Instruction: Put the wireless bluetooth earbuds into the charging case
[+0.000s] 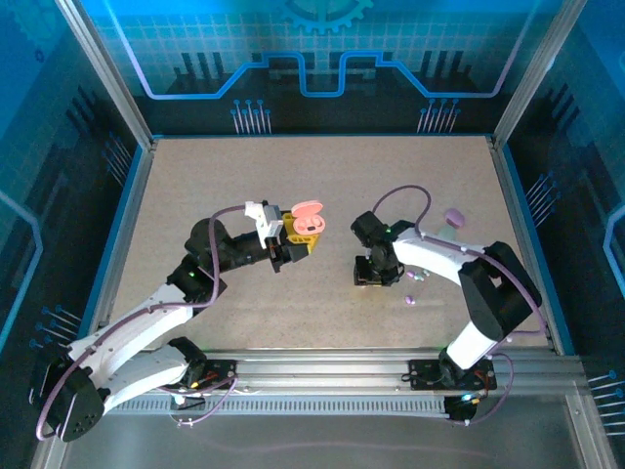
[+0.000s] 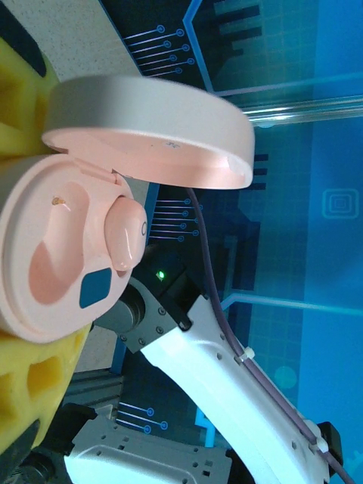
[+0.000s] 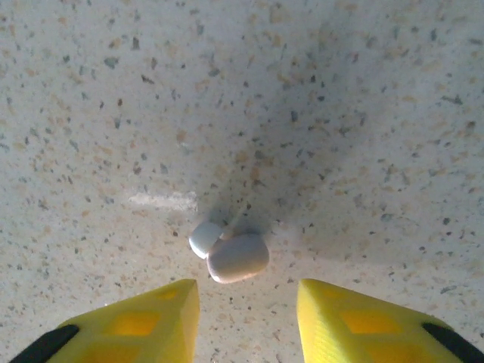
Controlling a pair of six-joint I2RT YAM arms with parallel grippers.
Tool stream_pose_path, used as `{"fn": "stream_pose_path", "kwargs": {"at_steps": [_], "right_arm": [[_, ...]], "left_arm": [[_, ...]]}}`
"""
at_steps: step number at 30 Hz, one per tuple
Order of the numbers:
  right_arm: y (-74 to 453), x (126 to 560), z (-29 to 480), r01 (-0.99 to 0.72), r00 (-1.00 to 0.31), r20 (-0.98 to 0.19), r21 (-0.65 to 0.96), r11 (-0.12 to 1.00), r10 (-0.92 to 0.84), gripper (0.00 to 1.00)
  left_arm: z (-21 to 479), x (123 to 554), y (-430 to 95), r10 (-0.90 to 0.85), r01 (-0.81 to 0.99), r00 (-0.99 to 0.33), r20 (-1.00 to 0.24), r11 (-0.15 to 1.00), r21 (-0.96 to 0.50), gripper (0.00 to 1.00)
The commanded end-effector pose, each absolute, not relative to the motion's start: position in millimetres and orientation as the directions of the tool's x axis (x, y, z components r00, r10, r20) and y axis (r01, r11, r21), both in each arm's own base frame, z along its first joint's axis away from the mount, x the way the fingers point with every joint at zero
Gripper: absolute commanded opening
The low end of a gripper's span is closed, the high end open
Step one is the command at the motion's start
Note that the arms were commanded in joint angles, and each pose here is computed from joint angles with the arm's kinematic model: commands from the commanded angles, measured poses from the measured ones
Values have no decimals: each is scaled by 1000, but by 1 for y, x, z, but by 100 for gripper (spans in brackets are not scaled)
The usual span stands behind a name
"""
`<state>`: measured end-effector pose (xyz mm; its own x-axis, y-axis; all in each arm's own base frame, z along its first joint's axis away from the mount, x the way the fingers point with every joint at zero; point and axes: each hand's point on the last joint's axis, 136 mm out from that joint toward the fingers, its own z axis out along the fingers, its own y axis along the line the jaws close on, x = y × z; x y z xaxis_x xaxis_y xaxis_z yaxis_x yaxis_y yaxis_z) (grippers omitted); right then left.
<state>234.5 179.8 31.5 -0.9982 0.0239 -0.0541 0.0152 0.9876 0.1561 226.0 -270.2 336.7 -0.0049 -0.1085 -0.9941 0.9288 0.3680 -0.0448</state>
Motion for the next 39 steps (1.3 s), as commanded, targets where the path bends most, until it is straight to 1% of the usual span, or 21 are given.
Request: {"fn": "stream_pose_path", "kwargs": {"at_steps": [1, 5, 10, 12, 15, 23, 30, 39], "right_arm": [[189, 233, 35, 72, -995, -43, 254, 965, 85, 42], [189, 235, 26, 114, -992, -22, 246, 962, 123, 45], [194, 239, 16, 139, -989, -13, 270, 953, 148, 45], [195, 243, 14, 148, -987, -17, 275, 950, 159, 42], [195, 247, 11, 157, -985, -27, 278, 948, 171, 41], [206, 257, 17, 104, -991, -53, 305, 947, 126, 32], [213, 262, 26, 84, -990, -80, 305, 949, 113, 33], [216, 270, 24, 59, -994, -75, 268, 962, 82, 37]], "left_arm": [[351, 223, -271, -140, 934, 30, -990, 357, -22, 26], [352, 223, -272, -143, 936, 27, -989, 350, -25, 26], [352, 222, -271, -140, 935, 30, -990, 354, -21, 26], [350, 223, -271, -139, 934, 27, -990, 356, -24, 26], [350, 223, -271, -138, 934, 29, -990, 356, -22, 26], [350, 224, -272, -136, 934, 28, -990, 357, -22, 26], [350, 224, -272, -138, 934, 26, -990, 357, -26, 26], [349, 225, -272, -135, 934, 24, -991, 357, -26, 26]]}}
